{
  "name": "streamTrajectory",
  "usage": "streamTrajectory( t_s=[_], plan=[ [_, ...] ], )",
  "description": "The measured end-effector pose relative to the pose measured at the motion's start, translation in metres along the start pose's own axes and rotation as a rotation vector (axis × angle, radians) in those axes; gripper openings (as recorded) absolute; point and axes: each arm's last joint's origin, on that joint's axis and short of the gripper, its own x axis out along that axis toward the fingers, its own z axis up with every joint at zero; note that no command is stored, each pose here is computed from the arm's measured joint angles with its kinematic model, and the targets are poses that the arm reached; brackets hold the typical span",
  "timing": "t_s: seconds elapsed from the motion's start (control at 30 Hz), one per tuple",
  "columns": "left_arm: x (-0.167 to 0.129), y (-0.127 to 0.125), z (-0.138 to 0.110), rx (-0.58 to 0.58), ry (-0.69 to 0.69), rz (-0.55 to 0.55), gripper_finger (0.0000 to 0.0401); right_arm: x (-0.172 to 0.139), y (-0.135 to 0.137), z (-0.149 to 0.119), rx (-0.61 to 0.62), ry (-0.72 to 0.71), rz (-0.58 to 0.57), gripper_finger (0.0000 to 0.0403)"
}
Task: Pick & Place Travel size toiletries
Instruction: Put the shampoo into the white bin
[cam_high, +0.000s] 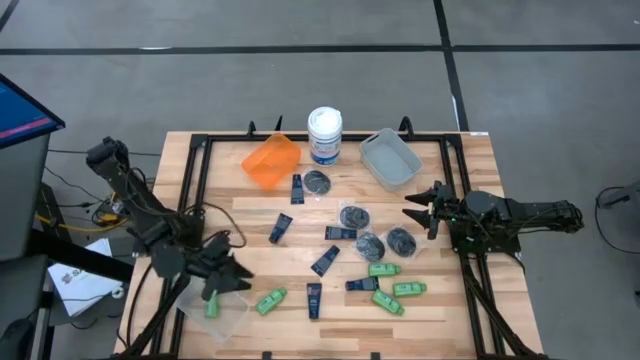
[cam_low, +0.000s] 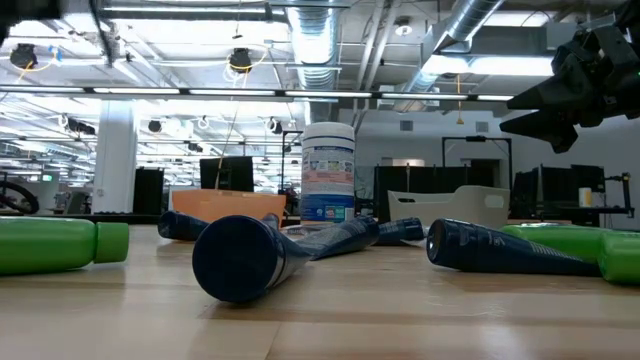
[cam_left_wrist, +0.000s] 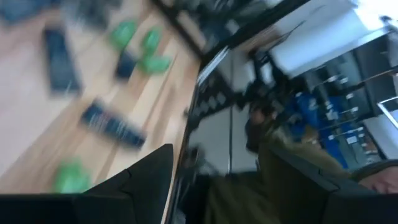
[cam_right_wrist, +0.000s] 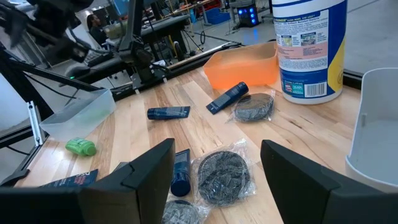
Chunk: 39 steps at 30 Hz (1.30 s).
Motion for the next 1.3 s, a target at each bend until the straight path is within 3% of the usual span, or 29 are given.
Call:
streamTrajectory(
  t_s=[0.27, 0.43, 0.7, 1.07, 1.3],
  plan=[
    [0.034, -0.011, 0.037, 0.248, -0.339, -0.105, 0.0234, 0.0, 0.0, 0.0, 0.001, 0.0, 0.0, 0.023],
    [0.056, -0.005, 0.049, 0.271, -0.433, -0.131, 0.0236, 0.0, 0.0, 0.0, 0.0, 0.0, 0.0, 0.023],
    [0.091, 0.012, 0.043, 0.29, -0.238, -0.074, 0.0237, 0.0, 0.0, 0.0, 0.0, 0.0, 0.001, 0.023],
    [0.125, -0.006, 0.044, 0.465, 0.182, 0.36, 0.0238, 0.0, 0.0, 0.0, 0.001, 0.001, 0.002, 0.023],
    [0.136, 0.014, 0.028, 0.412, 0.377, 0.552, 0.0238, 0.0, 0.0, 0.0, 0.001, 0.001, 0.003, 0.023]
  ],
)
